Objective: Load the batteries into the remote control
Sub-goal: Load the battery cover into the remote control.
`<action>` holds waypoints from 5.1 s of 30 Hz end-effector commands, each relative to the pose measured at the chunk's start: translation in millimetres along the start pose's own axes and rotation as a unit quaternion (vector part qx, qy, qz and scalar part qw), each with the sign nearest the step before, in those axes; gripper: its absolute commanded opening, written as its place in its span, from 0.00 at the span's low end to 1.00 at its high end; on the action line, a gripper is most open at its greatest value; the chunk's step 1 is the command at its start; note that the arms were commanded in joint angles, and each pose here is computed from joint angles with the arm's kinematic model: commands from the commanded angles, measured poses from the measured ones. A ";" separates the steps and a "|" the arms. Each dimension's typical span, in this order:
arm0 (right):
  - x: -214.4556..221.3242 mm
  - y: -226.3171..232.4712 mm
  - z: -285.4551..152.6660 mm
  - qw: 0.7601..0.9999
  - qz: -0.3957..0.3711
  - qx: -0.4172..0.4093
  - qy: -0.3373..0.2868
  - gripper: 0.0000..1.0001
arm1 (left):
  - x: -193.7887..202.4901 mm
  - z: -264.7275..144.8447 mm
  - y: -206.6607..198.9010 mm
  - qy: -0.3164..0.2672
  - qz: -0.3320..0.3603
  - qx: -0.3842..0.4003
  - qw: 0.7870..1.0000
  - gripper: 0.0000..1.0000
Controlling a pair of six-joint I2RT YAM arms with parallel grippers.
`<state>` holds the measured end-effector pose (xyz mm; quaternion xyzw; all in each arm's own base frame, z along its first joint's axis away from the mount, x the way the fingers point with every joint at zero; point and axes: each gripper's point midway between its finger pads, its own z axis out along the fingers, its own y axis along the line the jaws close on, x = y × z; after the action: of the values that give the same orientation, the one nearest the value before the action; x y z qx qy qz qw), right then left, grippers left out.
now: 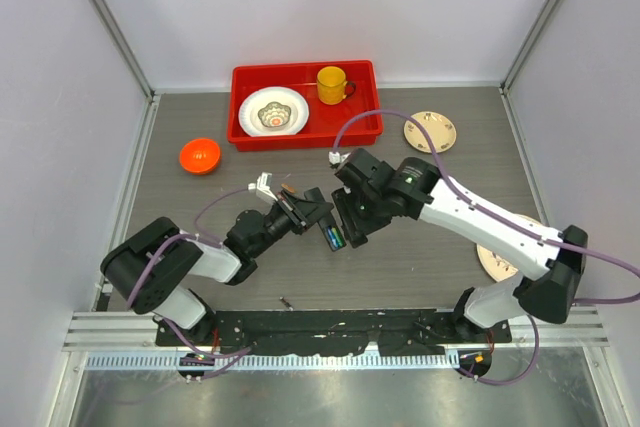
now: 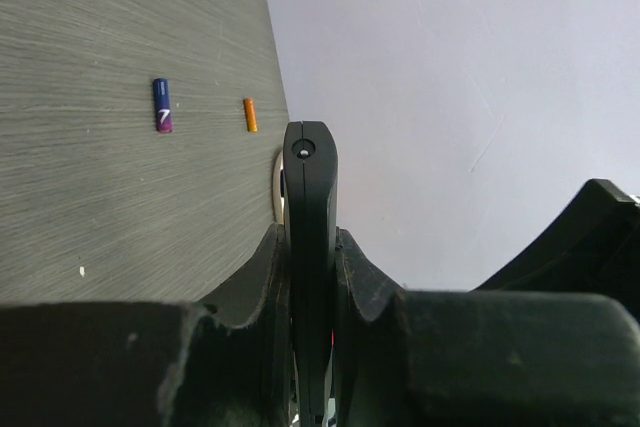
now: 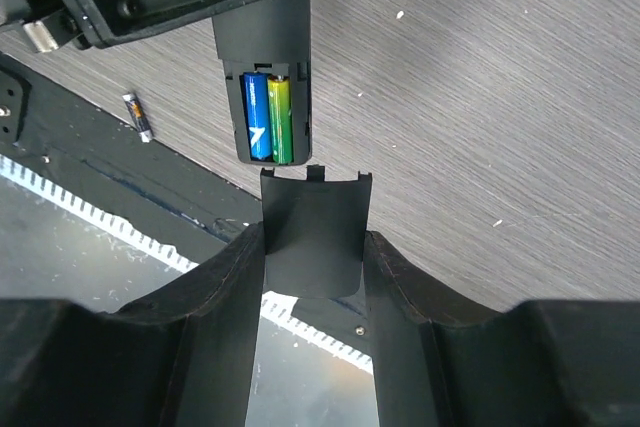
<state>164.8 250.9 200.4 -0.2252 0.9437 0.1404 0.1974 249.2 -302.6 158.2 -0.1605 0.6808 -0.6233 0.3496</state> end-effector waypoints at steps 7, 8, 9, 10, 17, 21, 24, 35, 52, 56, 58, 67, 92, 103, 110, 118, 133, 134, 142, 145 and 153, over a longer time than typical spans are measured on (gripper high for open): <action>-16.7 16.7 12.7 0.999 -0.032 -0.008 0.021 0.14 | -18.6 0.1 -70.8 -0.035 -0.004 0.131 0.991 0.00; -16.7 17.5 16.4 0.999 -0.032 -0.007 0.026 0.14 | -18.8 0.0 -71.3 -0.035 -0.004 0.132 0.991 0.00; -17.5 19.3 17.6 0.999 -0.035 -0.009 0.028 0.14 | -18.6 -0.7 -71.9 -0.035 -0.004 0.133 0.991 0.00; -18.7 19.4 18.5 0.999 -0.035 -0.009 0.027 0.14 | -18.1 -1.4 -71.4 -0.034 -0.004 0.132 0.991 0.00; -16.7 26.4 30.3 0.998 -0.038 -0.020 0.045 0.14 | -19.0 -2.7 -75.9 -0.035 -0.004 0.140 0.990 0.00; -17.6 28.3 34.4 0.998 -0.035 -0.024 0.043 0.13 | -18.3 -3.4 -77.8 -0.033 -0.004 0.142 0.989 0.00; -17.3 28.8 37.4 0.998 -0.033 -0.024 0.044 0.13 | -18.6 -3.6 -78.7 -0.034 -0.004 0.144 0.989 0.00; -14.1 29.1 48.2 0.998 -0.032 -0.023 0.054 0.13 | -19.8 -5.2 -83.4 -0.035 -0.004 0.151 0.988 0.00; -5.3 26.5 50.9 0.998 -0.026 -0.023 0.056 0.13 | -20.1 -4.2 -84.6 -0.036 -0.006 0.154 0.987 0.00; -3.8 26.6 51.9 0.998 -0.026 -0.025 0.058 0.13 | -20.0 -4.5 -85.2 -0.035 -0.006 0.155 0.987 0.00; -4.1 26.8 52.0 0.998 -0.026 -0.025 0.057 0.13 | -20.1 -4.1 -85.2 -0.035 -0.006 0.155 0.987 0.00; -4.1 23.8 55.1 0.998 -0.028 -0.018 0.058 0.13 | -16.4 -5.5 -89.2 -0.028 -0.007 0.165 0.986 0.00; -11.8 16.6 59.1 0.999 -0.020 -0.013 0.047 0.12 | -4.9 -13.3 -105.8 -0.012 -0.005 0.188 0.982 0.00; -16.4 11.7 58.2 0.999 -0.016 -0.008 0.040 0.12 | -1.4 -13.8 -107.9 -0.008 -0.005 0.191 0.982 0.00; -22.5 7.5 57.2 1.000 -0.008 -0.006 0.029 0.11 | 1.8 -14.7 -111.8 -0.004 -0.007 0.196 0.981 0.00; -29.5 4.7 58.5 1.000 0.000 -0.007 0.019 0.11 | 6.6 -15.6 -115.6 0.003 -0.009 0.201 0.980 0.00; -42.6 1.9 58.6 1.000 0.012 -0.008 0.003 0.11 | 14.7 -16.1 -120.1 0.014 -0.007 0.207 0.978 0.00; -43.9 1.9 58.5 1.000 0.012 -0.008 0.001 0.11 | 15.4 -16.2 -120.8 0.016 -0.007 0.208 0.978 0.00; -53.0 1.2 58.5 1.000 0.014 -0.009 -0.007 0.11 | 19.7 -16.2 -120.3 0.021 -0.007 0.208 0.978 0.00; -56.8 1.1 58.0 1.000 0.014 -0.009 -0.011 0.11 | 21.9 -15.8 -120.9 0.024 -0.007 0.208 0.978 0.00; -65.1 1.2 57.4 1.000 0.015 -0.010 -0.018 0.11 | 28.0 -15.1 -121.5 0.033 -0.007 0.209 0.977 0.00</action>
<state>177.1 277.6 154.6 -0.2396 0.9553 0.1434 0.0973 237.3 -319.3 172.8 -0.1536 0.6717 -0.6324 0.3539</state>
